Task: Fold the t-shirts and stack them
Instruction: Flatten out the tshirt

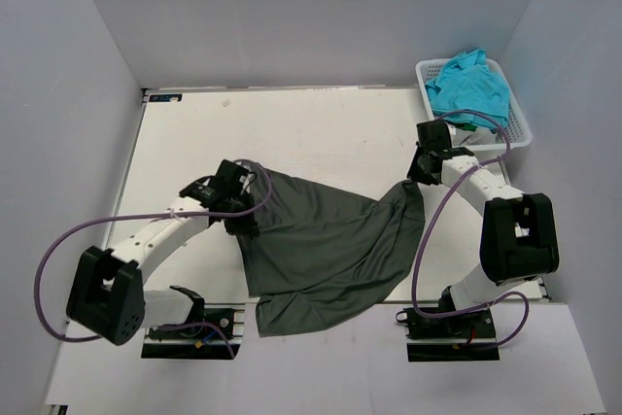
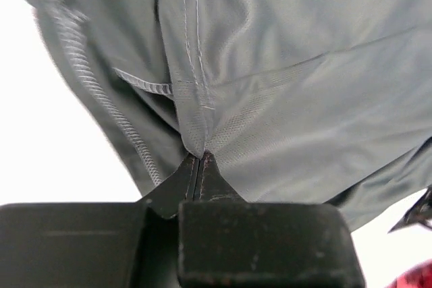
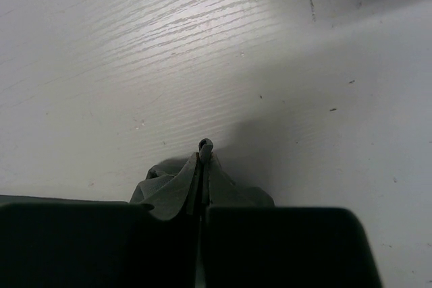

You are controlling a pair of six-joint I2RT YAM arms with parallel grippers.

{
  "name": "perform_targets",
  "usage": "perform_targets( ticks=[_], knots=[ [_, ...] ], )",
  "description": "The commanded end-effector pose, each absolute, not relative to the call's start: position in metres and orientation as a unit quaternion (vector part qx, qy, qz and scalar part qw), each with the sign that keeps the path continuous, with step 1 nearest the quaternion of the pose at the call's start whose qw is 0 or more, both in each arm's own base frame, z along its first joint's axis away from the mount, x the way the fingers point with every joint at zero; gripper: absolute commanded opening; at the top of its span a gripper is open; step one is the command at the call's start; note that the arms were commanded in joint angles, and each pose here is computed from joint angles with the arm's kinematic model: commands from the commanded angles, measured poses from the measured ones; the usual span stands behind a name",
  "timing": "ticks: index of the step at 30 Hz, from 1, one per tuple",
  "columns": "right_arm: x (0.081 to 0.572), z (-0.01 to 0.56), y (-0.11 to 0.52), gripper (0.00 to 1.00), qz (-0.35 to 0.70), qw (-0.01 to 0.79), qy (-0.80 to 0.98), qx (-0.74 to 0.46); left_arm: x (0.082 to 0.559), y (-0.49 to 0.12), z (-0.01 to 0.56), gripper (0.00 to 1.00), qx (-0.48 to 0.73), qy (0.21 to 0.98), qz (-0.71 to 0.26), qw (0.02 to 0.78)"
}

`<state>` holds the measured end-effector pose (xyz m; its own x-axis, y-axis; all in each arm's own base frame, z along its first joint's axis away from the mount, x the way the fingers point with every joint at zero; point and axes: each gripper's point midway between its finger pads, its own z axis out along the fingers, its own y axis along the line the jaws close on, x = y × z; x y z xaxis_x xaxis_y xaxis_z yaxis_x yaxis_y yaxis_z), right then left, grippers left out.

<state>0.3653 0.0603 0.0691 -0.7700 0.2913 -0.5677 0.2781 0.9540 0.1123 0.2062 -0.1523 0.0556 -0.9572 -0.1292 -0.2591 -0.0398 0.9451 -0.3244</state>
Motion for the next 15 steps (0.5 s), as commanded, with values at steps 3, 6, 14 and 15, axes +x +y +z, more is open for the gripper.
perform_targets(
  ticks=[3,6,14,15],
  knots=[
    [0.374,0.118,0.041,0.0,-0.007,0.362,0.915,0.177,0.251,-0.138,0.145,0.0,-0.073,0.941,-0.144,0.299],
    [0.375,0.152,0.037,0.0,-0.003,0.398,0.9,0.179,0.278,-0.138,0.193,0.0,-0.087,0.905,-0.159,0.386],
    [0.364,0.282,0.021,0.0,0.006,0.546,0.82,0.172,0.308,-0.119,0.327,0.0,-0.098,0.799,-0.176,0.567],
    [0.361,0.294,0.018,0.0,0.003,0.557,0.813,0.171,0.306,-0.117,0.353,0.0,-0.089,0.779,-0.182,0.593]
  ],
)
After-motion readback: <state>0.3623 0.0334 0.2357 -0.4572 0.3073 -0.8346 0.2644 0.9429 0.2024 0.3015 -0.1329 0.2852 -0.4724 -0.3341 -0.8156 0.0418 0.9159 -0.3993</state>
